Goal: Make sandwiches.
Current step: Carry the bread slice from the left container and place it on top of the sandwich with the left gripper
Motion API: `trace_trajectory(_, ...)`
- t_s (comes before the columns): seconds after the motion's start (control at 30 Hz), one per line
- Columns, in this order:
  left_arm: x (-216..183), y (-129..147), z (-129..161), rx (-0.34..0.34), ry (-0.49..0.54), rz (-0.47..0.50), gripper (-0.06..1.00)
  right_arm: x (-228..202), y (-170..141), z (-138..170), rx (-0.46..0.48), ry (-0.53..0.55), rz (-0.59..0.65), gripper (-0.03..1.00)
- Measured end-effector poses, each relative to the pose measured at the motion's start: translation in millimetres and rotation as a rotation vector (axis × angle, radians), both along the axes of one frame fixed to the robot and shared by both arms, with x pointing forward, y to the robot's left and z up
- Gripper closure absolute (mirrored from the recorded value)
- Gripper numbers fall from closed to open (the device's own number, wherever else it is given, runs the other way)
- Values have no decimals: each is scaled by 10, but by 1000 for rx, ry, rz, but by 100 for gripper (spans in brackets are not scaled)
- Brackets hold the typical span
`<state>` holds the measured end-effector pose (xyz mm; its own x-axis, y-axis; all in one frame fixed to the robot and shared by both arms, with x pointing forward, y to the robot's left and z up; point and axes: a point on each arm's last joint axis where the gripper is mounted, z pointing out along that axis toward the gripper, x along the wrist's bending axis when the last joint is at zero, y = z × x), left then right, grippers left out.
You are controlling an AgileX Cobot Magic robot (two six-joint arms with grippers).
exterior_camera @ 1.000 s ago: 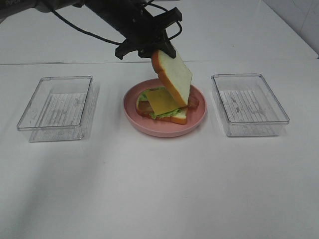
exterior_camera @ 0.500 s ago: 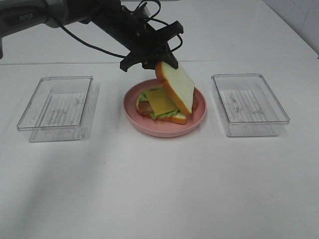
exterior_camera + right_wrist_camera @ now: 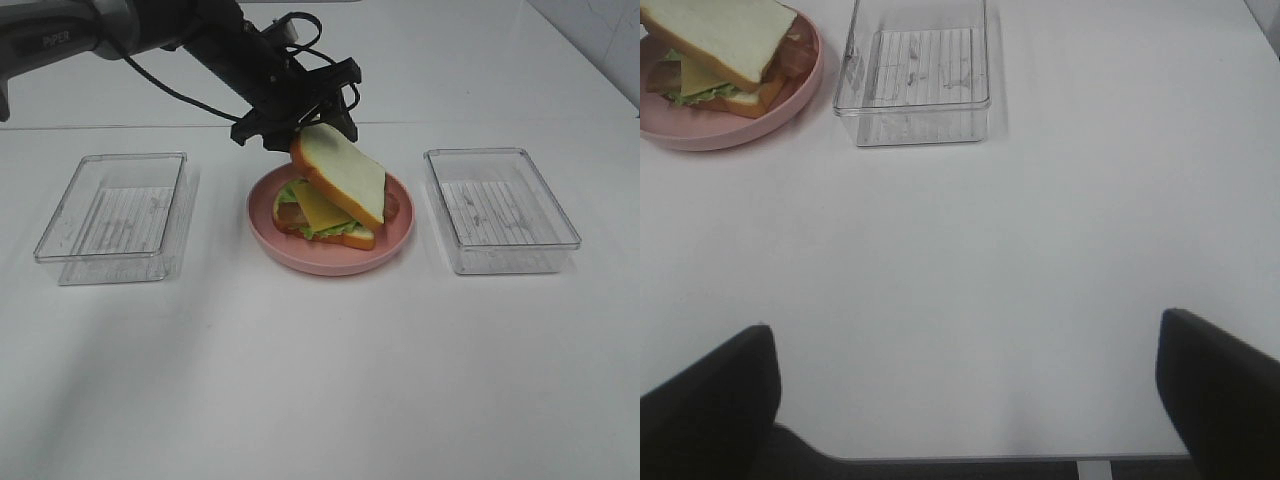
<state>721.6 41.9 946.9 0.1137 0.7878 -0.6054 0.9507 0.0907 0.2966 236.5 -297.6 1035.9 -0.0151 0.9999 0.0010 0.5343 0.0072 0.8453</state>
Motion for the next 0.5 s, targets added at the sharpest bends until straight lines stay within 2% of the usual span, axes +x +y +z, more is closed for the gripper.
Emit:
trace_trajectory(0.03, 1, 5, -3, 7, -3, -1, 26, 0, 0, 0, 0, 0, 0, -1)
trace_trajectory(0.1, 2, 5, -3, 8, -4, -2, 23, 0, 0, 0, 0, 0, 0, -1)
trace_trajectory(0.13, 2, 6, -4, 10, -4, -2, 16, 0, 0, 0, 0, 0, 0, -1)
trace_trajectory(0.23, -3, 9, -8, 16, -1, -7, 11, 0, 0, 0, 0, 0, 0, -1)
trace_trajectory(0.33, -13, 14, -16, 26, 8, -16, 10, 0, 0, 0, 0, 0, 0, -1)
trace_trajectory(0.4, -42, 38, -37, 69, 25, -43, 9, 0, 0, 0, 0, 0, 0, -1)
trace_trajectory(0.43, -42, 38, -37, 69, 25, -43, 9, 0, 0, 0, 0, 0, 0, -1)
trace_trajectory(0.5, -73, 97, -67, 155, 44, -74, 9, 0, 0, 0, 0, 0, 0, -1)
